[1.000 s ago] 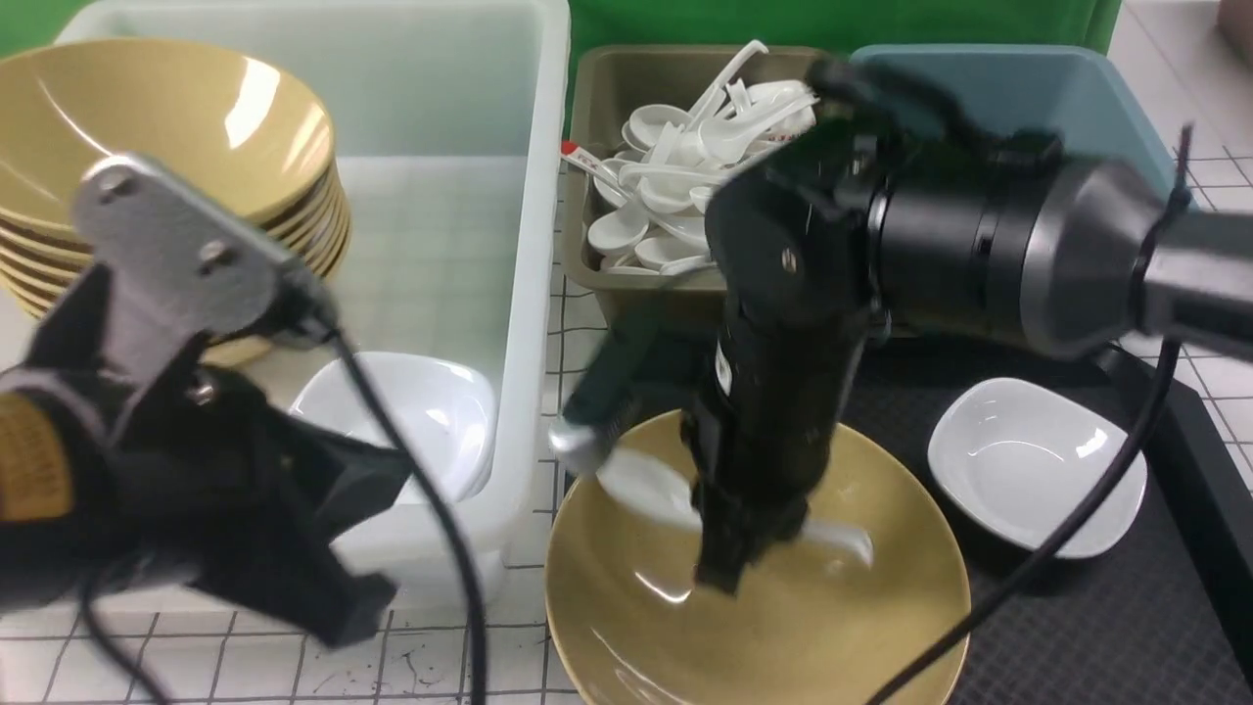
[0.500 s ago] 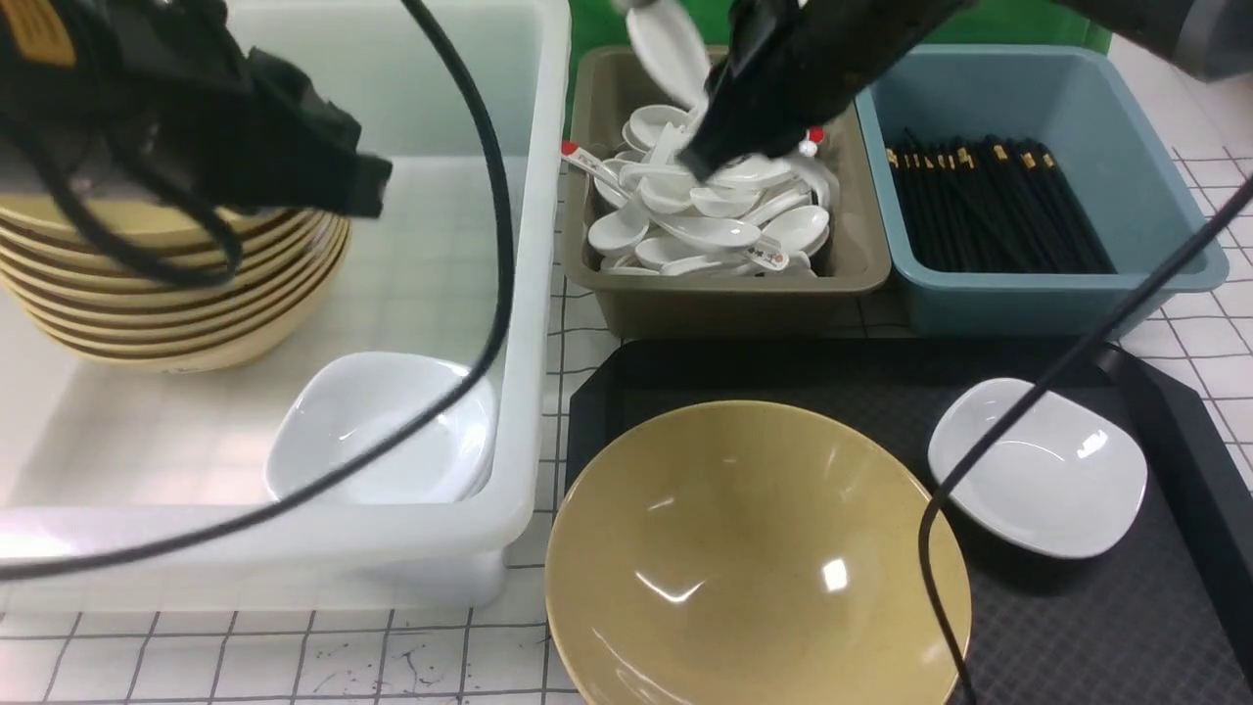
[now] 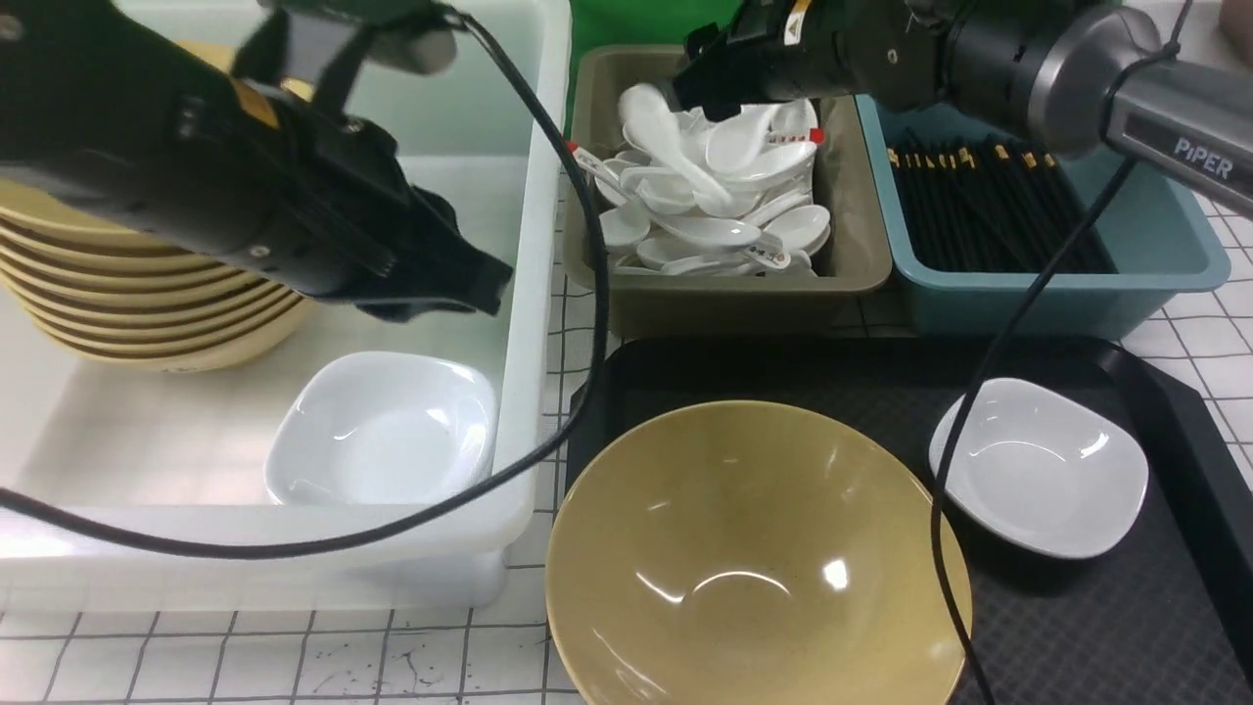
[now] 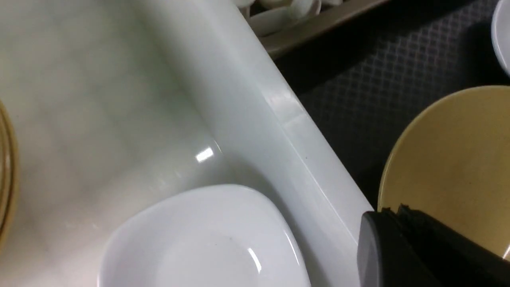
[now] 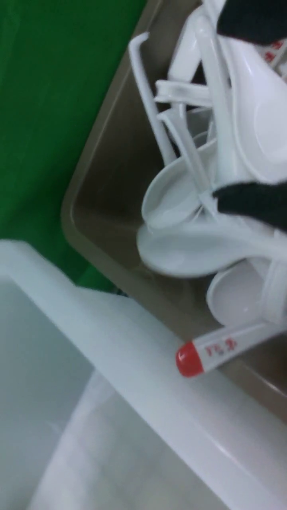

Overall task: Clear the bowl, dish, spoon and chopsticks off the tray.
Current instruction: Use the right arm to put the soup spoon into the small storage box in the middle, then use the left arm to grab the yellow noodle bowl on the left

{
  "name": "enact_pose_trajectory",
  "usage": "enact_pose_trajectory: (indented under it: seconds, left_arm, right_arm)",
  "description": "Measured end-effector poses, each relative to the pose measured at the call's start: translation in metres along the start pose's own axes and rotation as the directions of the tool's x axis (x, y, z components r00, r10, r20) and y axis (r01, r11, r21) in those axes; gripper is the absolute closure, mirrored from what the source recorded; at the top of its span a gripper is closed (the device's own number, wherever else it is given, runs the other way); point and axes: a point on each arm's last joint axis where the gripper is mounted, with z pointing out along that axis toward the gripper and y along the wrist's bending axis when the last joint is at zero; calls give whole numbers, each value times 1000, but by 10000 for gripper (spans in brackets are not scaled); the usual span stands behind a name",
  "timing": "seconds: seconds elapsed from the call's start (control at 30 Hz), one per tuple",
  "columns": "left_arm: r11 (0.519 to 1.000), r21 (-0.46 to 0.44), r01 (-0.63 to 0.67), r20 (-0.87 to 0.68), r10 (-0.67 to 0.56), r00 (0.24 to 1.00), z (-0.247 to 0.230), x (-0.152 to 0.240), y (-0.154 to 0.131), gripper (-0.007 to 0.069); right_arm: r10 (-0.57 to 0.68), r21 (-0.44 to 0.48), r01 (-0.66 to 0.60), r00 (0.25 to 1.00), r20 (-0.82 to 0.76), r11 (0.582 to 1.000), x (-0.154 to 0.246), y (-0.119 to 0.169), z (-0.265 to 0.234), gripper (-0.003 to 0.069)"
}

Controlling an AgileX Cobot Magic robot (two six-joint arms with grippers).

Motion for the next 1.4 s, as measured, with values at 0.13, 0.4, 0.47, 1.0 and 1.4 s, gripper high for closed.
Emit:
enact_pose_trajectory:
  seconds: [0.13, 0.4, 0.47, 1.0, 1.4]
  left_arm:
    - [999, 33, 6, -38, -4, 999, 11, -1, -1, 604]
    - [969, 198, -146, -112, 170, 979, 38, -33, -35, 326]
    - [961, 217, -169, -129, 200, 971, 45, -37, -42, 286]
    - [885, 282, -371, -336, 454, 825, 184, -35, -80, 73]
    - [897, 320, -305, -410, 422, 809, 187, -25, -97, 560]
  right_arm:
    - [-33, 20, 35, 993, -117, 999, -18, -8, -33, 54]
    - [-222, -35, 222, 924, -310, 974, -47, -9, -120, 397]
    - [-246, -56, 243, 900, -359, 968, -45, -8, -127, 472]
    - [-314, -165, 268, 821, -477, 949, 6, -8, -260, 623]
    - [-302, -227, 216, 829, -471, 950, 30, 1, -288, 622]
